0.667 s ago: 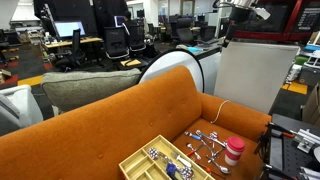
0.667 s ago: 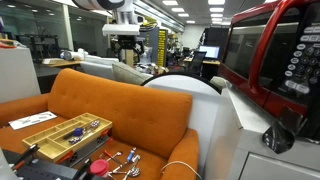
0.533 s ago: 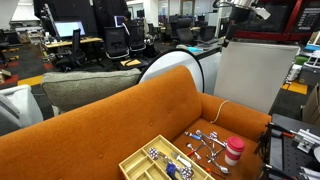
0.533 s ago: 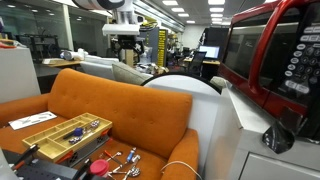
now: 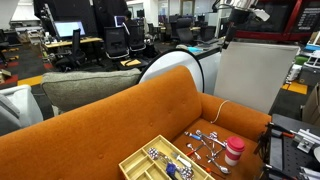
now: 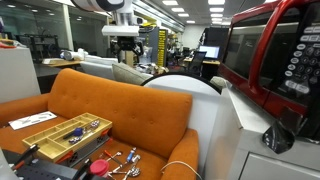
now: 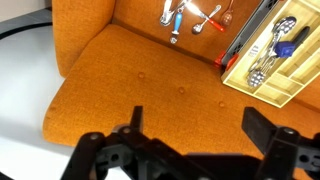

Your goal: Put one spoon inside the tray

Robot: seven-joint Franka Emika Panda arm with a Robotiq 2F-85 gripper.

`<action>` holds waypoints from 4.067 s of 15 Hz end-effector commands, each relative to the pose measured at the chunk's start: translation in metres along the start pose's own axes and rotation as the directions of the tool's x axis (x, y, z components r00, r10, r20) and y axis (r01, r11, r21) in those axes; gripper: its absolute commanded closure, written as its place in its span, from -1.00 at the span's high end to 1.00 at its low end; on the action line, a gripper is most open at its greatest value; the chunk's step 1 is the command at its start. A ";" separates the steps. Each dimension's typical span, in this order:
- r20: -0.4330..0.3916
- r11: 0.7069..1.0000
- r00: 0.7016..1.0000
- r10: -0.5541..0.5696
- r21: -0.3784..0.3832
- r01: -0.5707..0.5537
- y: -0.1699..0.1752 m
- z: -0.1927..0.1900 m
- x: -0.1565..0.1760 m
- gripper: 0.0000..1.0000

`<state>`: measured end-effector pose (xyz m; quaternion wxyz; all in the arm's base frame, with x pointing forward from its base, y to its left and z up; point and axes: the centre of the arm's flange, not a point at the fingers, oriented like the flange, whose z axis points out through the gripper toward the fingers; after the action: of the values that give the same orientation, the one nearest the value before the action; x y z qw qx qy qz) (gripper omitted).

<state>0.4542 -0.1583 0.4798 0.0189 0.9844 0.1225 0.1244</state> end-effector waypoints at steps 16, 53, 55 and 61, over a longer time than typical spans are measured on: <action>0.200 0.994 0.975 -0.098 0.057 0.088 -0.074 0.126 0.023 1.00; 0.410 0.981 0.903 -0.126 0.187 0.052 -0.122 0.539 0.022 1.00; 0.420 0.983 0.901 -0.111 0.177 0.039 -0.121 0.564 0.026 1.00; 0.411 0.989 0.908 -0.077 0.146 0.018 -0.118 0.586 0.019 1.00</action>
<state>0.5902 -0.0430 -0.0910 -0.0209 0.9840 0.1481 -0.0969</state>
